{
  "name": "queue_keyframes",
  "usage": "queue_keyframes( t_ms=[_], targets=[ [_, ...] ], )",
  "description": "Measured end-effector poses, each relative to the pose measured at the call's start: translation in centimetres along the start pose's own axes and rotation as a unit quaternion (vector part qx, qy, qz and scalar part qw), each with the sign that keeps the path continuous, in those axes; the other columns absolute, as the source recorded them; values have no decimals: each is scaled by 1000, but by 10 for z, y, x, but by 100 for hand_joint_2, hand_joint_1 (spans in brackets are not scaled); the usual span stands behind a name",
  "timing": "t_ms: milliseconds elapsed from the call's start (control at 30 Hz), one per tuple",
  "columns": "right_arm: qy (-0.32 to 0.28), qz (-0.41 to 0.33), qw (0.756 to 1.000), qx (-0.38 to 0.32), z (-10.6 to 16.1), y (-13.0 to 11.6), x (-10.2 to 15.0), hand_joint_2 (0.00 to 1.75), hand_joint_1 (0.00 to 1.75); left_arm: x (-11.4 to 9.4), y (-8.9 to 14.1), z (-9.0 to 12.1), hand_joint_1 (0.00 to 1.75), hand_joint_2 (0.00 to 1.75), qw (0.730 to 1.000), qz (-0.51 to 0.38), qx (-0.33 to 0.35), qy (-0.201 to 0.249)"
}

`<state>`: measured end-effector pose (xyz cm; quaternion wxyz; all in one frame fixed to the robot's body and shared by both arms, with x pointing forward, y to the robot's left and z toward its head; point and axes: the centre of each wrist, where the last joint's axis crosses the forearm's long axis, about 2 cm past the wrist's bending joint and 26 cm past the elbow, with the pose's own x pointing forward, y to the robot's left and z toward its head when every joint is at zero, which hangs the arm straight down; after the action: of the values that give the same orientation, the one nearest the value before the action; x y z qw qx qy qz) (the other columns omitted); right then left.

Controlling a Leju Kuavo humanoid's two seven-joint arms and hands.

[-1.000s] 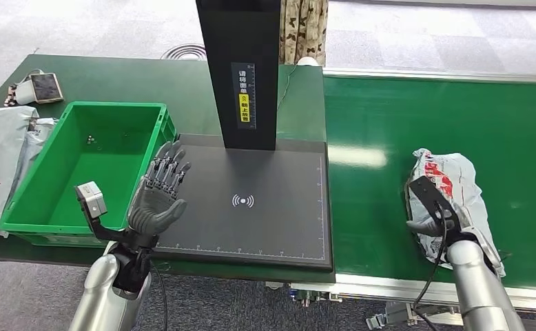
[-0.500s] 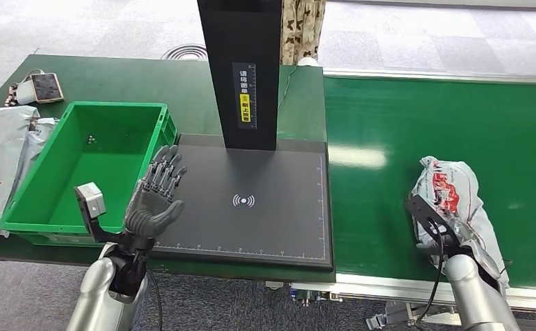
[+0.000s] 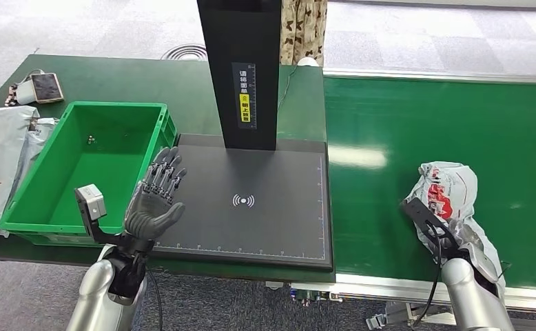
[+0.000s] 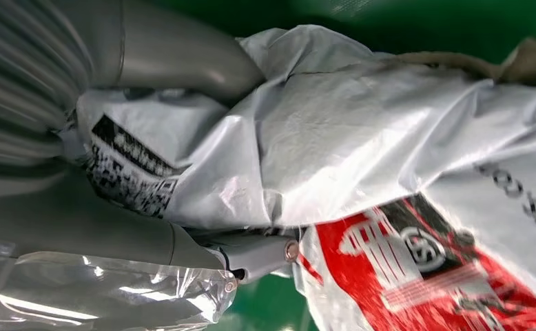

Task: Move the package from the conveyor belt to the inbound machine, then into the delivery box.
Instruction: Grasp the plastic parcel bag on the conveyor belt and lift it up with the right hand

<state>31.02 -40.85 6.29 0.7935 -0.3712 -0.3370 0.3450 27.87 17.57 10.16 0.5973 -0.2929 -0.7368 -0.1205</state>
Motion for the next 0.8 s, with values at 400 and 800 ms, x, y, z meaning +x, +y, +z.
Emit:
queue_keyframes(
  t_ms=[400, 800],
  targets=[
    [-3, -6, 1000, 0, 2, 1, 2, 175, 175, 0, -1, 1, 0, 175, 1000, 0, 0, -1],
    [-13, -27, 998, -46, 10, -1, 0, 175, 175, 1, -2, 5, 0, 175, 1000, -5, -2, -3]
  ],
)
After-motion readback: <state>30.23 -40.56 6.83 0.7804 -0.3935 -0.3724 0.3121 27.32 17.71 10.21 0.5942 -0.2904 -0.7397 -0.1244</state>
